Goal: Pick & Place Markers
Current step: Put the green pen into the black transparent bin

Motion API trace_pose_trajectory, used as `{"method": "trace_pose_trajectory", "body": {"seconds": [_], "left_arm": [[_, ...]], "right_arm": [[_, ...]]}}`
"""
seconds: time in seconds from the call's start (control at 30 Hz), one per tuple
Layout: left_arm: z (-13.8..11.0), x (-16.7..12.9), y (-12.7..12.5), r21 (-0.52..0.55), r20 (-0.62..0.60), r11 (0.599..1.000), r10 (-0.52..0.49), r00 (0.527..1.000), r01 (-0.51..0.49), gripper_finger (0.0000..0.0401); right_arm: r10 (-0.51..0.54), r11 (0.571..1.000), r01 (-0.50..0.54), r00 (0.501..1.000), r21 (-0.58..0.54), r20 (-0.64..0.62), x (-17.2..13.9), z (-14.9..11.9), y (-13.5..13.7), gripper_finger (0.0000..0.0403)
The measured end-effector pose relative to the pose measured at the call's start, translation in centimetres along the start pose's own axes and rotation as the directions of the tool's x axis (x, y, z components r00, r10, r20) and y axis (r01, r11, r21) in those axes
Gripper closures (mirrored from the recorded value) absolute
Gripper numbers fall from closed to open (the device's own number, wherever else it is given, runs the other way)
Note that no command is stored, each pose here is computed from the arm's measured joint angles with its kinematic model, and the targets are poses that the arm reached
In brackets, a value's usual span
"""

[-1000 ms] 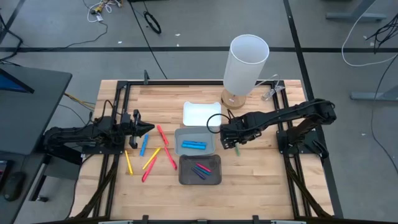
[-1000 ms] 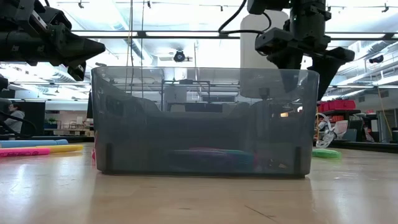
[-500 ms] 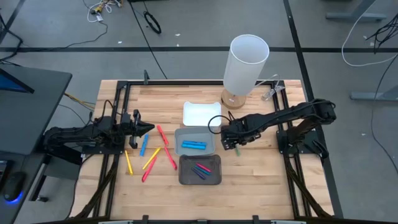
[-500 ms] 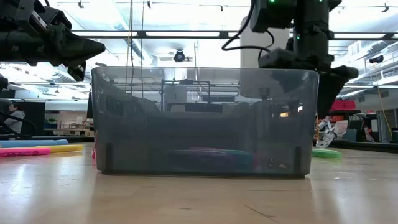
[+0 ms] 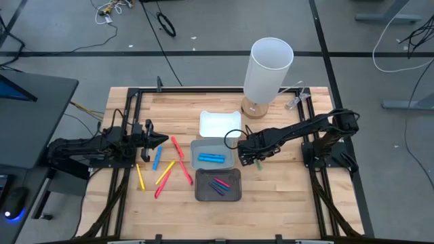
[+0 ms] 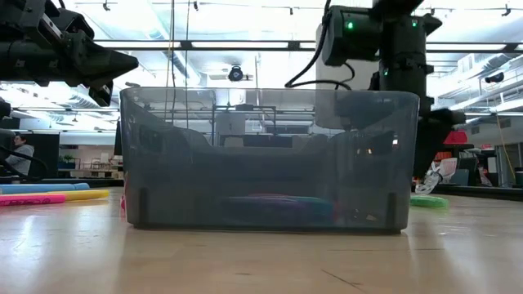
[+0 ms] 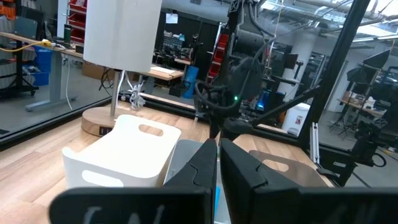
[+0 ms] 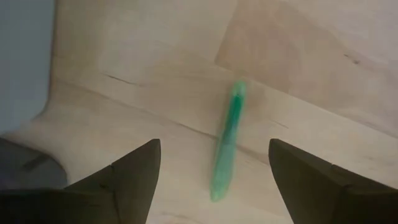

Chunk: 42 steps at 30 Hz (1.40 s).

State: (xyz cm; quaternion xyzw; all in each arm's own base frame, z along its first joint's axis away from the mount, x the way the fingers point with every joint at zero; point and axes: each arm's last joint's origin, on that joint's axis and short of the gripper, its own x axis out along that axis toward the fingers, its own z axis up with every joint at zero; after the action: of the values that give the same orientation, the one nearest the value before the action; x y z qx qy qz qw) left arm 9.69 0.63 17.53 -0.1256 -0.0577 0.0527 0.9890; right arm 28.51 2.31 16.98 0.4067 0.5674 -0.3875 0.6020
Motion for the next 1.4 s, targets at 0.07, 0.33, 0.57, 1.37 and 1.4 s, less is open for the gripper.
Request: {"method": "trace_pose_trajectory", "body": {"seconds": [0.07,0.33,0.57,1.37,1.4], "left_arm": [[0.0,0.0,0.0,0.0,0.001,1.0,0.0,1.0,0.0,0.0378],[0.0,0.0,0.0,0.0,0.0,1.0,0.0,1.0,0.0,0.0378],[0.0,0.0,0.0,0.0,0.0,1.0,0.0,1.0,0.0,0.0378],[0.0,0.0,0.0,0.0,0.001,1.0,0.0,1.0,0.0,0.0378],[0.0,0.0,0.0,0.0,0.001,1.0,-0.001,1.0,0.001,0.0378]], "right_arm": [[-0.004,1.0,0.004,1.0,0.002,-0.001,0.4,-0.1,-0.3,0.0105],[-0.01,1.0,0.01,1.0,0.011,-0.003,1.7,-0.3,-1.0,0.0105],[-0.043,0.999,0.043,0.999,-0.02,-0.013,3.3,-0.3,-0.8,0.0105],[-0.034,0.999,0.034,0.999,0.0,-0.011,3.5,-0.2,-0.6,0.0245],[-0.035,0.999,0.035,0.999,0.0,-0.011,3.5,-0.2,-0.6,0.0251]]}}
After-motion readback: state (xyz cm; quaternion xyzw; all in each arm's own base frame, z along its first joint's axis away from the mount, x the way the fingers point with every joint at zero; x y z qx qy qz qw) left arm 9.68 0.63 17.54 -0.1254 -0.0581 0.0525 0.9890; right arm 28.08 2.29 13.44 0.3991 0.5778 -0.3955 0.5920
